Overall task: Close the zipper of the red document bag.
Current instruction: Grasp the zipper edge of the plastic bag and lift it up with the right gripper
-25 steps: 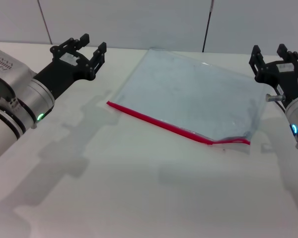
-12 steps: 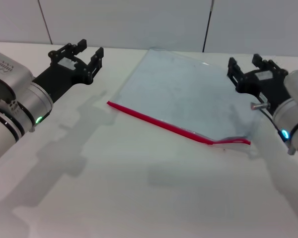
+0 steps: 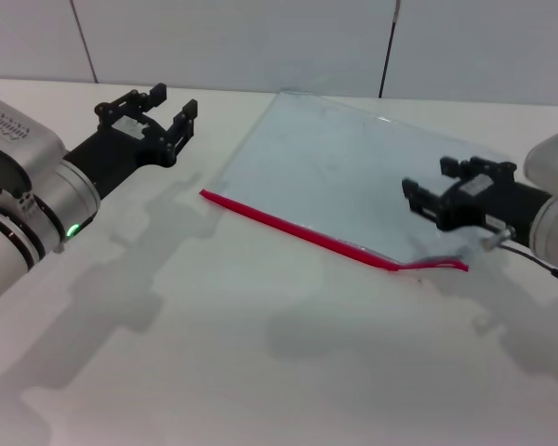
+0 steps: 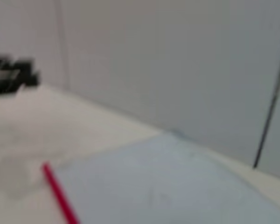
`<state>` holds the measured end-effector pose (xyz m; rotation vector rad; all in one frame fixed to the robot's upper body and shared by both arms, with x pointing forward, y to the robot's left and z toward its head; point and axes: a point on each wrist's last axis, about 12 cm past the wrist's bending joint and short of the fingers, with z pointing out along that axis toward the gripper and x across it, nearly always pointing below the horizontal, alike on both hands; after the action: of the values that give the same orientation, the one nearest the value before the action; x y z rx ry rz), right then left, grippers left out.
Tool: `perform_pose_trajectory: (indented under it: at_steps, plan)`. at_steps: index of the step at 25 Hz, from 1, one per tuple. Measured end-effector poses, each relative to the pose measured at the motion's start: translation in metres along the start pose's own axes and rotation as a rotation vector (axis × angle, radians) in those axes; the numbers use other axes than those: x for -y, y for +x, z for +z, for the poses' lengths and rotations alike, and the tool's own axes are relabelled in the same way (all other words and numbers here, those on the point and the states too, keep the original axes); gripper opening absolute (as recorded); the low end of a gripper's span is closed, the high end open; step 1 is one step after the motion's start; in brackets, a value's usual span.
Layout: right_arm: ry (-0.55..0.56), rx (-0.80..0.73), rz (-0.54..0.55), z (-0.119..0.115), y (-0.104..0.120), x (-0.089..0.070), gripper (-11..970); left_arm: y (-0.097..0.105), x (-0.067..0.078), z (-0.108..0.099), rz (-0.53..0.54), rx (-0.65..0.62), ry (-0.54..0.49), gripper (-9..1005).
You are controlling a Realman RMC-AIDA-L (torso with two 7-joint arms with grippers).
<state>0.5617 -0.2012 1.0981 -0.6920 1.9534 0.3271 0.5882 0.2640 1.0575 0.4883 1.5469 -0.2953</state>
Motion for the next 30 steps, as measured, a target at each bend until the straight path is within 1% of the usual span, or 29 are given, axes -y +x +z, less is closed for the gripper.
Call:
perform_pose_trajectory:
  at_steps: [6, 10, 13, 16, 24, 27, 30]
  plan:
    - [-0.115, -0.104, -0.139, -0.013, -0.004, 0.002, 605, 0.000, -0.004, -0.001, -0.029, -0.001, -0.009, 467]
    - [-0.209, -0.148, -0.216, -0.015, -0.003, 0.001, 608, 0.000, -0.005, -0.002, -0.034, -0.004, -0.011, 467]
    - [-0.231, -0.199, -0.263, -0.016, -0.001, 0.004, 610, 0.001, -0.005, -0.001, -0.032, -0.012, -0.013, 467]
    - [-0.253, -0.246, -0.324, -0.014, 0.000, 0.002, 612, 0.001, -0.004, 0.000, -0.027, -0.021, -0.013, 467]
    - [-0.238, -0.324, -0.485, -0.007, 0.001, -0.003, 615, 0.003, -0.004, 0.001, -0.024, -0.034, -0.016, 467]
    - [-0.191, -0.353, -0.527, -0.003, -0.001, -0.001, 616, 0.002, -0.004, 0.001, -0.026, -0.034, -0.017, 467]
    - [-0.176, -0.357, -0.545, -0.002, -0.001, -0.002, 617, 0.002, -0.005, 0.001, -0.029, -0.033, -0.017, 467]
